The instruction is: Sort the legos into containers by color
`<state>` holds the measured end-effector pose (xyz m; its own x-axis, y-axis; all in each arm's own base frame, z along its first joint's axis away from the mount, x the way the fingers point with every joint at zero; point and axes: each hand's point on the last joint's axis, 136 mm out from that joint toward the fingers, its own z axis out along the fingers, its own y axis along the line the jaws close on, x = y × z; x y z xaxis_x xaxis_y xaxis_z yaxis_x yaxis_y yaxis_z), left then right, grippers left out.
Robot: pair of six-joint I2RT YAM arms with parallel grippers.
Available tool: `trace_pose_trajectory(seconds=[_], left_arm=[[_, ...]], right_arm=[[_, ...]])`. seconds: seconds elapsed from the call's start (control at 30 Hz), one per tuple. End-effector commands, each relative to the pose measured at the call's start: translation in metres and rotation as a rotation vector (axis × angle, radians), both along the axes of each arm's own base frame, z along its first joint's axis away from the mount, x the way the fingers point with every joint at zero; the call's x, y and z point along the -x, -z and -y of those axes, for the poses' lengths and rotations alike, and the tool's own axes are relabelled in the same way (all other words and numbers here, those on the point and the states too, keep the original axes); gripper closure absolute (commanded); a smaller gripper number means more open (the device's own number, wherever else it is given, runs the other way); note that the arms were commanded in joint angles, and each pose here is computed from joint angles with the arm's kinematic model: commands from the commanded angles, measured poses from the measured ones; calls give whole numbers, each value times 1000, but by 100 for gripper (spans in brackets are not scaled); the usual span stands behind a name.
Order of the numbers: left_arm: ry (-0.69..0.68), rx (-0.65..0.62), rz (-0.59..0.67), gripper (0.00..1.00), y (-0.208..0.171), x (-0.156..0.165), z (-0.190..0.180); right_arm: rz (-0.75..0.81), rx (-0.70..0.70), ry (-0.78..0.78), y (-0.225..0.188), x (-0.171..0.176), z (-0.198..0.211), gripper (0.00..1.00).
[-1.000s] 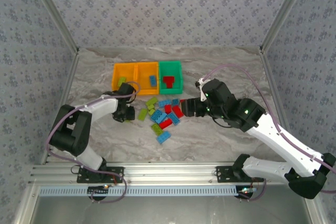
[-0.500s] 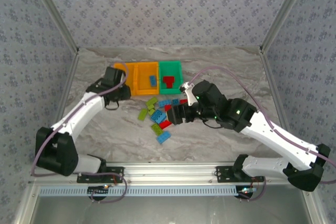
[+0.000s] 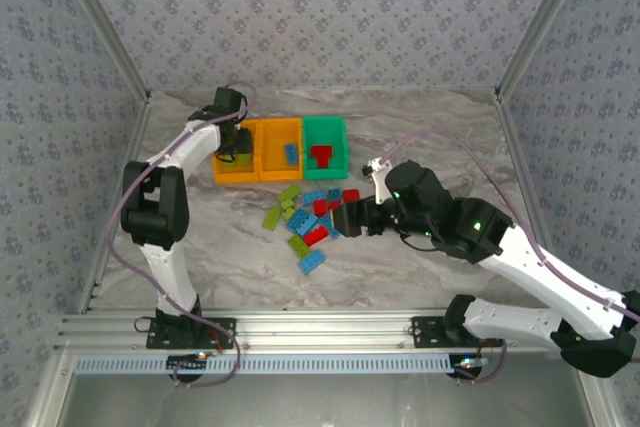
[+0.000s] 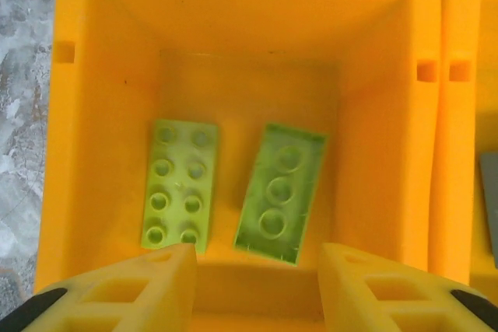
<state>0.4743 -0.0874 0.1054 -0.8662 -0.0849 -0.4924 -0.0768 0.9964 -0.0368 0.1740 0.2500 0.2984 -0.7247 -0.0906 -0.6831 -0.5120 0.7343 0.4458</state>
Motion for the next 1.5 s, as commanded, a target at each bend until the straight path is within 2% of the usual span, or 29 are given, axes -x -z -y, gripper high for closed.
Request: trace_pose_trajectory(seconds=[0.0, 0.13, 0.23, 0.33, 0.47, 0.57, 0.67, 0.77, 0.87, 1.03, 1.17, 1.23, 1.3, 1.33, 1.47], left_arm=[[17, 53, 67, 55, -44, 4, 5], [44, 145, 137, 55, -86, 38, 18], [152, 227, 234, 55, -130, 88, 46], [375, 255, 343, 55, -169, 155, 83], [768, 191, 474, 52, -196, 248, 110], [1041, 68, 530, 41, -186, 298, 106], [1184, 8, 526, 29, -162, 327, 96], [1248, 11, 489, 14, -140, 344, 90], [1290, 23, 465, 1, -123, 354, 89], [1361, -9, 406, 1, -99, 362, 86], [1394, -55, 377, 1, -84, 361, 84], [1403, -61, 387, 1, -81, 360, 85], [1410, -62, 393, 1, -79, 360, 85], [1413, -61, 398, 1, -79, 361, 86], [1423, -44, 430, 1, -84, 363, 88]], right_arm=[[-14, 59, 77, 19, -4, 15, 18], [-24, 120, 133, 34, -15, 19, 18], [-64, 194, 131, 56, -19, 13, 18], [-107, 276, 98, 84, -19, 0, 18], [-187, 301, 41, 118, -15, -27, 18], [-262, 303, -2, 152, -5, -51, 18], [-275, 374, -43, 185, 4, -67, 16], [-219, 486, -112, 210, 14, -78, 2], [-190, 594, -129, 236, 16, -79, 0], [-171, 695, -125, 262, 4, -83, 0], [-172, 710, -135, 274, -2, -93, 1], [-183, 714, -141, 280, -1, -94, 12], [-185, 707, -129, 279, -1, -94, 34], [-184, 704, -120, 277, -1, -93, 41], [-153, 664, -80, 248, -2, -83, 51]])
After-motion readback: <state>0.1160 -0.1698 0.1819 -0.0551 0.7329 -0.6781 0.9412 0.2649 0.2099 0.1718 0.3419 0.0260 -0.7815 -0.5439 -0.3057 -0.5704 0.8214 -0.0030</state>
